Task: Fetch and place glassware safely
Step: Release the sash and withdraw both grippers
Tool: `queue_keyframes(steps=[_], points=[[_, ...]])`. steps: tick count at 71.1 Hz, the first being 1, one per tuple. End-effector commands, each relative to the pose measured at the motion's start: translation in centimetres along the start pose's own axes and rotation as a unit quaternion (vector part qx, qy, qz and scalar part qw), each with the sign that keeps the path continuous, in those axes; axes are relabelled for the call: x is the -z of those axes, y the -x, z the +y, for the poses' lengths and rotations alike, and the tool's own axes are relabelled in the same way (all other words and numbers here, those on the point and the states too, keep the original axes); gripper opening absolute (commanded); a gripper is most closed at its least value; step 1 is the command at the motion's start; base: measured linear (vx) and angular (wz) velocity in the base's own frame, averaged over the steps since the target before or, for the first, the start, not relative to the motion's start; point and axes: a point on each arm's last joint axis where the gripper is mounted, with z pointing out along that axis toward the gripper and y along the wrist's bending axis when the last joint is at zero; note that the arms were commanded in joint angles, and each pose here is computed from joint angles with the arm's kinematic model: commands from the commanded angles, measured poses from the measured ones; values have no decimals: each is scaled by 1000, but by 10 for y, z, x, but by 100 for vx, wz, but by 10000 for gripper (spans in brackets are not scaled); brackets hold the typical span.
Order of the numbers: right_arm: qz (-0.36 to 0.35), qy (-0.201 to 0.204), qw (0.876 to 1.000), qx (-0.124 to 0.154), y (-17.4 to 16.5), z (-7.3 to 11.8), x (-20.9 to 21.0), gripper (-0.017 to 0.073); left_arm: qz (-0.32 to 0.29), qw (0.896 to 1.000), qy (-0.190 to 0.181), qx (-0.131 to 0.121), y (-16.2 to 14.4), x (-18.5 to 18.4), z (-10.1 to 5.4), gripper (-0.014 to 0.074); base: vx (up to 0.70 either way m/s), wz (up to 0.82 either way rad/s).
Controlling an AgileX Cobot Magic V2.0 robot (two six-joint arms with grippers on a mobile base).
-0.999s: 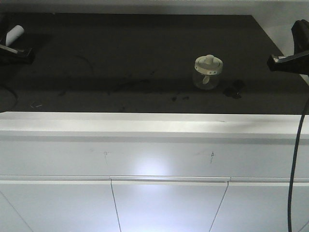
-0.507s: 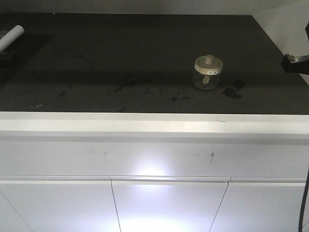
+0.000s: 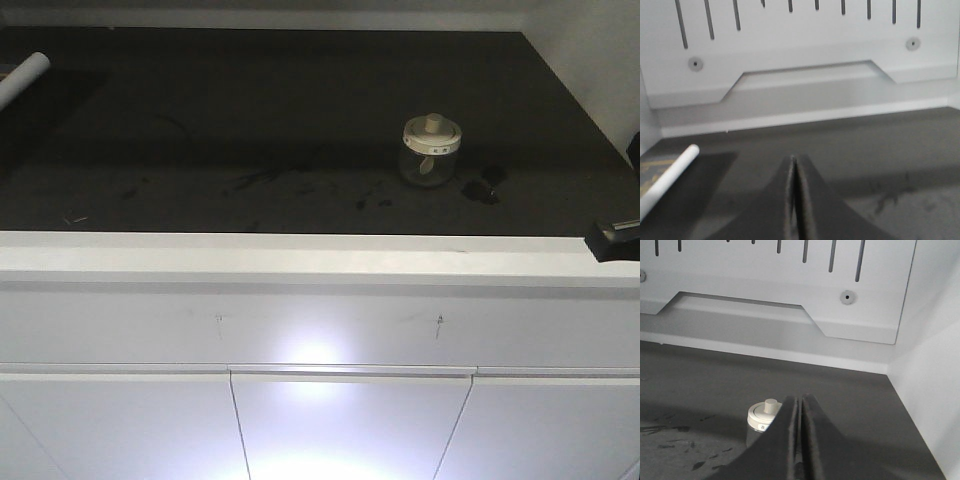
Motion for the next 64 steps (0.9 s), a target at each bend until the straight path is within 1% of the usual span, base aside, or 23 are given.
queue_keyframes(steps=[1, 9, 24, 33, 45, 50, 55, 60, 64], points=[[-47, 0, 999, 5, 18, 0, 7, -1, -28, 1000, 3, 13, 2, 17, 0, -7, 0, 0], [-46, -5, 999, 7, 21, 0, 14, -1, -9, 1000, 4, 22, -15, 35, -2, -7, 0, 0], [-49, -8, 999, 9, 24, -1, 19, -1, 9, 1000, 5, 22, -46, 59, -5, -7, 0, 0], [-47, -8, 999, 9, 23, -1, 19, -1, 12, 1000, 4, 22, -52, 63, -6, -7, 0, 0], [-47, -8, 999, 9, 23, -1, 19, 1, 13, 1000, 4, 22, -53, 63, -6, -7, 0, 0], [-47, -8, 999, 9, 23, -1, 19, 15, 13, 1000, 4, 22, -53, 63, -6, -7, 0, 0], [-47, -8, 999, 3, 23, -1, 19, 50, 13, 1000, 4, 22, -53, 63, -6, -7, 0, 0], [-46, -7, 999, -6, 23, -1, 19, 108, 13, 1000, 4, 22, -53, 63, -6, -7, 0, 0], [-43, -4, 999, -7, 22, 0, 17, 166, 13, 1000, 4, 22, -53, 63, -6, -7, 0, 0]])
